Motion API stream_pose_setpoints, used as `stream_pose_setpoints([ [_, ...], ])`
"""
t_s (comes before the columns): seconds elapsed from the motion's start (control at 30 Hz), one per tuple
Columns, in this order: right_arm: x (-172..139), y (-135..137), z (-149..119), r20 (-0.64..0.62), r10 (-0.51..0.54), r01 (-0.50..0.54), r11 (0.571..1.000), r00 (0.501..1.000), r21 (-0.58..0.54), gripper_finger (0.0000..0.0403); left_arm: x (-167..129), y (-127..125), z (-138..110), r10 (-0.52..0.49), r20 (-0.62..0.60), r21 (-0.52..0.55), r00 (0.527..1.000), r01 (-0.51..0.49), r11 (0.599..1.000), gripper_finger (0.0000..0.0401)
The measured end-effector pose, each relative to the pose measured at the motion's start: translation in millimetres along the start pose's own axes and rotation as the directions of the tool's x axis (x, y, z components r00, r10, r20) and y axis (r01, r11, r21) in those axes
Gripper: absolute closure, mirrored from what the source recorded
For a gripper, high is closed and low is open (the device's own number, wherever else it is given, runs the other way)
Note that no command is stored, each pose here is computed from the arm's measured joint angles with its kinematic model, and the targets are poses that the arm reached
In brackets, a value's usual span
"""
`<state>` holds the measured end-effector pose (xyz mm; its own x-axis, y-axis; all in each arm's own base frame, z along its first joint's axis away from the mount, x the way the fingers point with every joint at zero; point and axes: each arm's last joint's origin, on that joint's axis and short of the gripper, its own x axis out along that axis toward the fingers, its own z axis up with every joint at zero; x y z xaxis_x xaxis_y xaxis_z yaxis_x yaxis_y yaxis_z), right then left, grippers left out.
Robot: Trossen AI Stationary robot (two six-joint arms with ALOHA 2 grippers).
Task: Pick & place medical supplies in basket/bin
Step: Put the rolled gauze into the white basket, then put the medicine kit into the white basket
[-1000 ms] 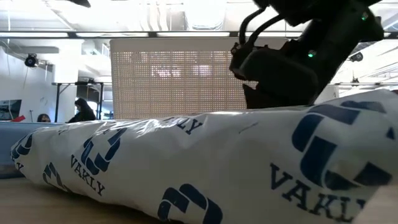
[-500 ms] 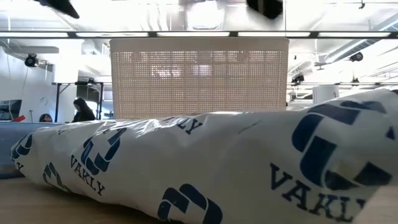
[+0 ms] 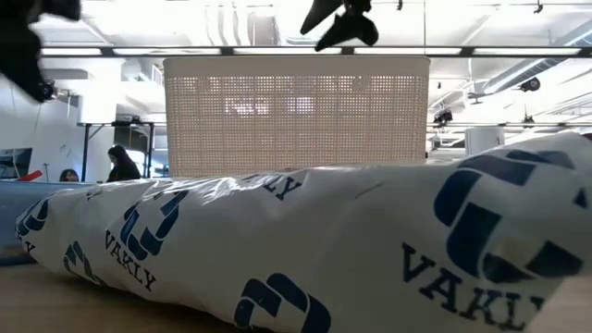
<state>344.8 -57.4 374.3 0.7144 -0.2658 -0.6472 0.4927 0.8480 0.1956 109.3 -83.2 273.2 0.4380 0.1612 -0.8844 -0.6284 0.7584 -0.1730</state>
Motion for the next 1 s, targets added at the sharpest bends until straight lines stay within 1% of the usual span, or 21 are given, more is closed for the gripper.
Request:
stream_pose_setpoints([
  [0.07,-2,0,5,-0.005,0.015,-0.015,0.999,1.0,-0.043,0.0134,5,-5,-11,-0.047,-0.006,-0.047,0.999,0.047,0.998,0.0093],
  [0.1,-4,5,6,-0.009,0.023,-0.024,0.996,1.0,-0.089,0.0115,5,-8,-17,-0.075,0.005,-0.069,0.997,0.075,0.995,0.0093],
  [0.17,-13,21,5,-0.001,0.073,-0.072,0.981,0.997,-0.18,0.0085,7,-10,-27,-0.107,0.022,-0.109,0.994,0.109,0.988,0.0093],
  [0.27,-26,51,-9,-0.041,0.145,-0.151,0.938,0.989,-0.313,0.0057,16,-13,-40,-0.113,0.022,-0.189,0.993,0.115,0.975,0.0093],
  [0.3,-29,60,-16,-0.062,0.162,-0.174,0.927,0.985,-0.332,0.0053,19,-14,-44,-0.12,0.015,-0.212,0.993,0.121,0.97,0.0093],
  [0.33,-28,69,-23,-0.084,0.176,-0.194,0.926,0.981,-0.324,0.0051,24,-15,-48,-0.135,0.009,-0.23,0.991,0.134,0.964,0.0093],
  [0.4,-25,86,-39,-0.148,0.218,-0.249,0.939,0.965,-0.239,0.0052,36,-19,-56,-0.178,0.0,-0.271,0.984,0.171,0.947,0.0093],
  [0.43,-20,93,-48,-0.19,0.25,-0.282,0.946,0.949,-0.163,0.0055,44,-19,-60,-0.195,-0.004,-0.297,0.981,0.185,0.937,0.0093],
  [0.5,-10,108,-64,-0.251,0.324,-0.328,0.944,0.912,0.024,0.0062,57,-20,-67,-0.223,-0.035,-0.363,0.974,0.196,0.911,0.0093],
  [0.53,-5,116,-72,-0.264,0.346,-0.331,0.938,0.9,0.102,0.0066,62,-20,-71,-0.235,-0.05,-0.398,0.971,0.197,0.896,0.0093],
  [0.6,5,127,-86,-0.267,0.363,-0.306,0.923,0.893,0.232,0.0074,64,-23,-76,-0.272,-0.057,-0.46,0.96,0.217,0.861,0.0093],
  [0.63,13,132,-92,-0.262,0.372,-0.291,0.908,0.891,0.3,0.0076,62,-24,-79,-0.29,-0.049,-0.484,0.956,0.231,0.844,0.0093],
  [0.7,29,140,-104,-0.257,0.387,-0.253,0.866,0.886,0.432,0.0078,56,-25,-82,-0.305,-0.034,-0.503,0.952,0.248,0.828,0.0093],
  [0.77,50,144,-121,-0.293,0.358,-0.176,0.846,0.886,0.503,0.0078,53,-27,-85,-0.314,-0.028,-0.529,0.949,0.252,0.81,0.0093],
  [0.8,62,147,-129,-0.302,0.345,-0.148,0.84,0.889,0.522,0.0077,55,-27,-86,-0.3,-0.029,-0.541,0.953,0.237,0.807,0.0093],
  [0.87,85,152,-142,-0.288,0.319,-0.112,0.821,0.903,0.56,0.0076,62,-25,-91,-0.263,-0.042,-0.534,0.964,0.201,0.821,0.0093],
  [0.9,98,155,-147,-0.265,0.317,-0.116,0.812,0.91,0.573,0.0076,67,-24,-93,-0.244,-0.042,-0.524,0.969,0.186,0.831,0.0093],
  [0.93,109,159,-149,-0.225,0.327,-0.141,0.799,0.918,0.585,0.0076,71,-23,-95,-0.227,-0.036,-0.516,0.973,0.177,0.838,0.0093],
  [1.0,132,164,-155,-0.175,0.338,-0.17,0.778,0.925,0.604,0.0076,78,-21,-98,-0.215,-0.002,-0.51,0.977,0.184,0.841,0.0093],
])
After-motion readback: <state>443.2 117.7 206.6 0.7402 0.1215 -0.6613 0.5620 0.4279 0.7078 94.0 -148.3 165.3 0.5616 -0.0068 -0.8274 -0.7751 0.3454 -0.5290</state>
